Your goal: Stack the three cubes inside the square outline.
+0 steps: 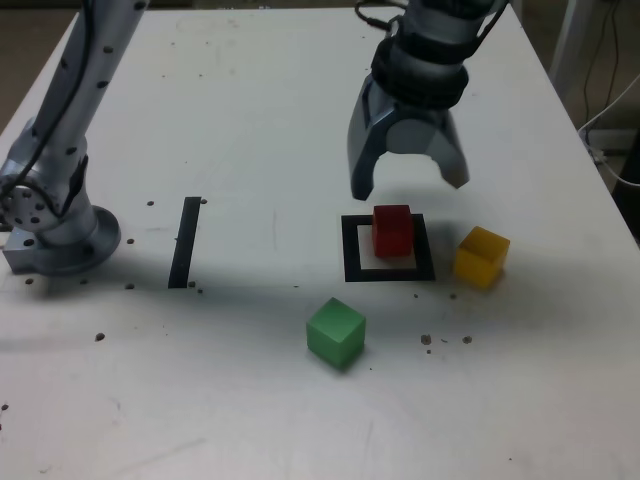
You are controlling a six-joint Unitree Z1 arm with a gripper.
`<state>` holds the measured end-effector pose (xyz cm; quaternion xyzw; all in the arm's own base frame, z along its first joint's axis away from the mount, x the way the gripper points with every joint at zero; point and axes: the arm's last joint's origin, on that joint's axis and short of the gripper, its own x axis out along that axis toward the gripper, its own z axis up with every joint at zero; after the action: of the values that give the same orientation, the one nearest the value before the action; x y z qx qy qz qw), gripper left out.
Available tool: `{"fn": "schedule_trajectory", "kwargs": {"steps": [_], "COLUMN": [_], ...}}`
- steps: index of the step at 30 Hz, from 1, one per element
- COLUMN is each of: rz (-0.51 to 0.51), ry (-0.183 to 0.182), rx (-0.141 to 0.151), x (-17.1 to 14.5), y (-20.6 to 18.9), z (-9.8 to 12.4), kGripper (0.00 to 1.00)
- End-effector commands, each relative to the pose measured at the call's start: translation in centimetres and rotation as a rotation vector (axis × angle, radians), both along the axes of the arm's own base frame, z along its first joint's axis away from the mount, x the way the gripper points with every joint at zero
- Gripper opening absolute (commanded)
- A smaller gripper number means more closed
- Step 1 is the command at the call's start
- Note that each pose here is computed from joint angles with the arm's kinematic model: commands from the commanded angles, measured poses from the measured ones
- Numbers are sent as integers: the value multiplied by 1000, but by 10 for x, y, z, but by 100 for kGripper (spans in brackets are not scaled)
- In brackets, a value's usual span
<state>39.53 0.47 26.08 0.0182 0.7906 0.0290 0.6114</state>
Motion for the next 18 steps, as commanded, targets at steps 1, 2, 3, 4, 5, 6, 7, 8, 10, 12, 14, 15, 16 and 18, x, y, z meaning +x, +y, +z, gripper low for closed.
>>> {"fn": "schedule_trajectory", "kwargs": {"steps": [1, 2, 3, 4, 5, 6, 7, 8, 10, 12, 14, 15, 16, 18], "rz": [-24, -35, -47, -59, -73, -88, -104, -121, -159, -200, -246, -265, -281, -311], "ry": [-25, -34, -43, -50, -56, -62, -67, -71, -78, -85, -94, -99, -104, -113], "rx": [2, 1, -2, -5, -8, -11, -15, -18, -25, -31, -38, -40, -42, -45], "x": [4, 6, 8, 11, 13, 16, 19, 22, 28, 34, 42, 45, 48, 52], "y": [-3, -4, -5, -6, -7, -7, -8, -9, -11, -14, -17, -19, -20, -23], "z": [7, 9, 10, 12, 13, 13, 14, 15, 16, 16, 15, 15, 15, 15], "kGripper": [100, 100, 100, 100, 100, 100, 100, 100, 99, 99, 99, 99, 99, 99]}}
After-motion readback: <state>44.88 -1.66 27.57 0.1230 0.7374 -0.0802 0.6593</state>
